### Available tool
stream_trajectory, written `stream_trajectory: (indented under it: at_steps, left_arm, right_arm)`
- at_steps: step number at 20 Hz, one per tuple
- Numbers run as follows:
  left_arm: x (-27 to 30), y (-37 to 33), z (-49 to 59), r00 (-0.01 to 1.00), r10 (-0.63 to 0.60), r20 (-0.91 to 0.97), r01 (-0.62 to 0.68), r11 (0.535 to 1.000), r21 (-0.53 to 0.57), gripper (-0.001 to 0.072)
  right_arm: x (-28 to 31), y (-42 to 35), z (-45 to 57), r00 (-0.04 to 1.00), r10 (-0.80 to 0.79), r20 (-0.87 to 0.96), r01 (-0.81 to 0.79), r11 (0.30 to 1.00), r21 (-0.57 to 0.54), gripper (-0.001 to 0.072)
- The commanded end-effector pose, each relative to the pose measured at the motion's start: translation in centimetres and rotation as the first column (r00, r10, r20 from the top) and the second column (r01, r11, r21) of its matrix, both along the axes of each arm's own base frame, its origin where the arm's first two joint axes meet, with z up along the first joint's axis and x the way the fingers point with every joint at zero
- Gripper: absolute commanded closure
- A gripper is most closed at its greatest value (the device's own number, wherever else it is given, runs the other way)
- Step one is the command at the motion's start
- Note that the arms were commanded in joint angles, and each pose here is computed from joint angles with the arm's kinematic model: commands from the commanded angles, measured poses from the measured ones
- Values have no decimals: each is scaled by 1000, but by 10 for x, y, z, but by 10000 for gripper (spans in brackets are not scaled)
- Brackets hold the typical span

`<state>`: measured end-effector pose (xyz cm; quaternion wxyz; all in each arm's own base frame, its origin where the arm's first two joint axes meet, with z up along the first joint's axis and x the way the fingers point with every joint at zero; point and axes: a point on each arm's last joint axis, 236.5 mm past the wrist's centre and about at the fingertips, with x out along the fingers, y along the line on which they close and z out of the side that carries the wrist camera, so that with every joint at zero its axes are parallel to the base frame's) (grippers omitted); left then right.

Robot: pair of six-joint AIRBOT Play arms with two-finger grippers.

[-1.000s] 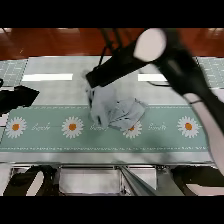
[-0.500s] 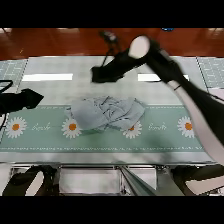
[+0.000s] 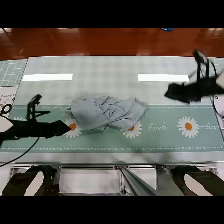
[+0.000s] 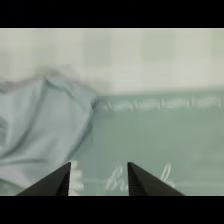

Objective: Fold the shirts.

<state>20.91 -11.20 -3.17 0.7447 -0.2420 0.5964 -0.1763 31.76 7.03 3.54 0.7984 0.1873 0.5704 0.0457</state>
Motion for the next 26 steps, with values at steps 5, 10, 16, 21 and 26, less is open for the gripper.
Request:
stream_trajectory:
  at_steps: [5,10,16,21,26]
  left_arm:
    - [41,-17,-36,992,101,80,-90,988,-129,199]
    - [47,-57,-58,999,47,24,-42,981,-188,204]
    - [60,-79,-14,985,-133,107,157,954,-256,695]
    - [80,-63,23,978,-110,175,159,943,-293,695]
    - [80,-59,27,980,-102,172,151,940,-305,695]
  right_arm:
    - [-107,32,-87,988,-79,-133,109,967,229,302]
    - [-107,53,-86,991,-58,-120,88,962,259,302]
    - [-99,86,-95,985,-67,-159,116,938,325,302]
    - [-78,137,-116,983,-36,-183,111,900,421,302]
    - [-54,179,-133,977,49,-208,49,895,444,303]
